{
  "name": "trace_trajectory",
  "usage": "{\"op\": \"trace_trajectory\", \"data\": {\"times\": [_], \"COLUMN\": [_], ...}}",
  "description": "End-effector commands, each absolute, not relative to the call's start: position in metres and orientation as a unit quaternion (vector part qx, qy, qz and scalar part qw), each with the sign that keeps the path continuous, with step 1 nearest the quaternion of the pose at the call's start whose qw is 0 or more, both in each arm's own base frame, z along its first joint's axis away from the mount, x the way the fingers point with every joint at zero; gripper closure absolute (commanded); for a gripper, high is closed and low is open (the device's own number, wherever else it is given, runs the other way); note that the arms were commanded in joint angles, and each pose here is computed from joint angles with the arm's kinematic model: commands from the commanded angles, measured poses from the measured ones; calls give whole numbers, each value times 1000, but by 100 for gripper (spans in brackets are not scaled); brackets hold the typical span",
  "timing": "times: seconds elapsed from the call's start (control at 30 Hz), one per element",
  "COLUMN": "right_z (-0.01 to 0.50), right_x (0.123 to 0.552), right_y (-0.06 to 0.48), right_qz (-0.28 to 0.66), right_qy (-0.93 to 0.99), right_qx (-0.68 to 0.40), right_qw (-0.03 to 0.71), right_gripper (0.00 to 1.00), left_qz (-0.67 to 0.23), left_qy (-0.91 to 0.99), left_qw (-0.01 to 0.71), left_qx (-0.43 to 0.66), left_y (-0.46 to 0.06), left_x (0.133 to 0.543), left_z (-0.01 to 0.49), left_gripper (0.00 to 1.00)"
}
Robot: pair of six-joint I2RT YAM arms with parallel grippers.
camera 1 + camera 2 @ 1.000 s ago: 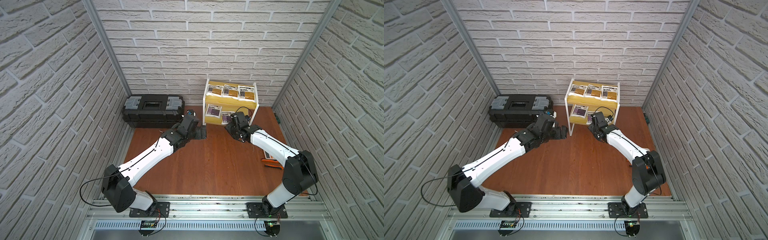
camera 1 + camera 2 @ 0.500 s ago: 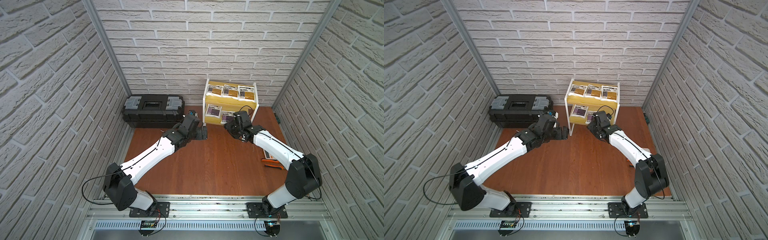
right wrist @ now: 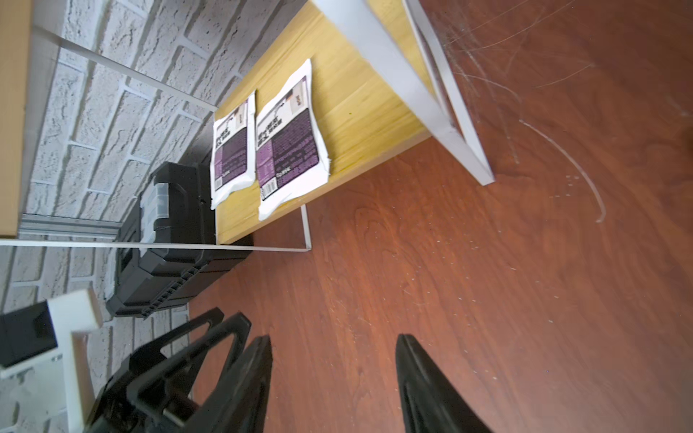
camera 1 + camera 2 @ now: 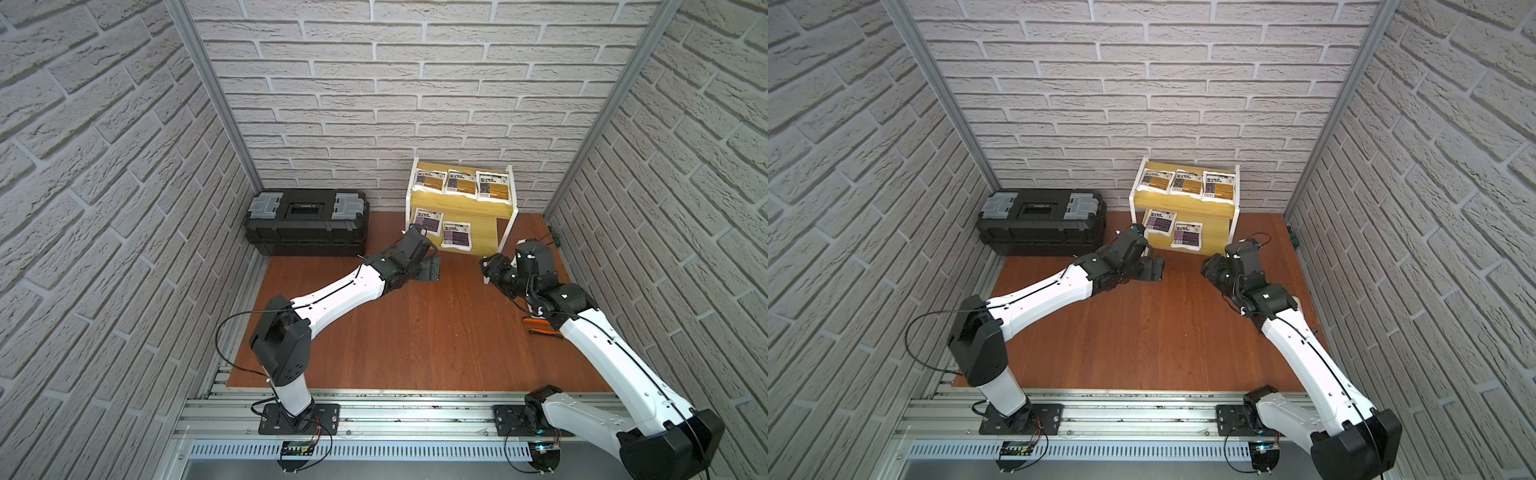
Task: Place the bagged coffee beans on the shelf by color
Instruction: Place the bagged coffee beans on the shelf.
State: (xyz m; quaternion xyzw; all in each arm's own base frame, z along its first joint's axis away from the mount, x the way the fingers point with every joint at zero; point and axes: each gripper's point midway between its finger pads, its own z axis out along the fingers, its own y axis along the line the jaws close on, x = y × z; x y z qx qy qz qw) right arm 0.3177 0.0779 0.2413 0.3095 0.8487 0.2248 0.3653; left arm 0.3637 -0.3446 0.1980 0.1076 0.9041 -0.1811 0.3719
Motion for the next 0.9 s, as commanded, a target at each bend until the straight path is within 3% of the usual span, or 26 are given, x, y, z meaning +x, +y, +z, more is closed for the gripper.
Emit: {"op": "trace_trajectory", "data": {"times": [0.0,0.37,0.87], "right_z": [221,209,213], "right_x": [297,276,275], "right_y": [61,45,45], "right_qz": [180,177,192], "right_qy": [872,874,865], "right_qx": [300,311,321], "right_qw": [342,330,335], "right_gripper": [42,43,43], "left_qz": [-209,-214,-217], "left_qy": [887,880,882], "left_qw": [405,424,418], "left_qx": [77,36,23], "left_y": [-369,-406,-419], "left_x": [381,419,447], "left_z": [213,212,200], "left_gripper": [1,1,1]}}
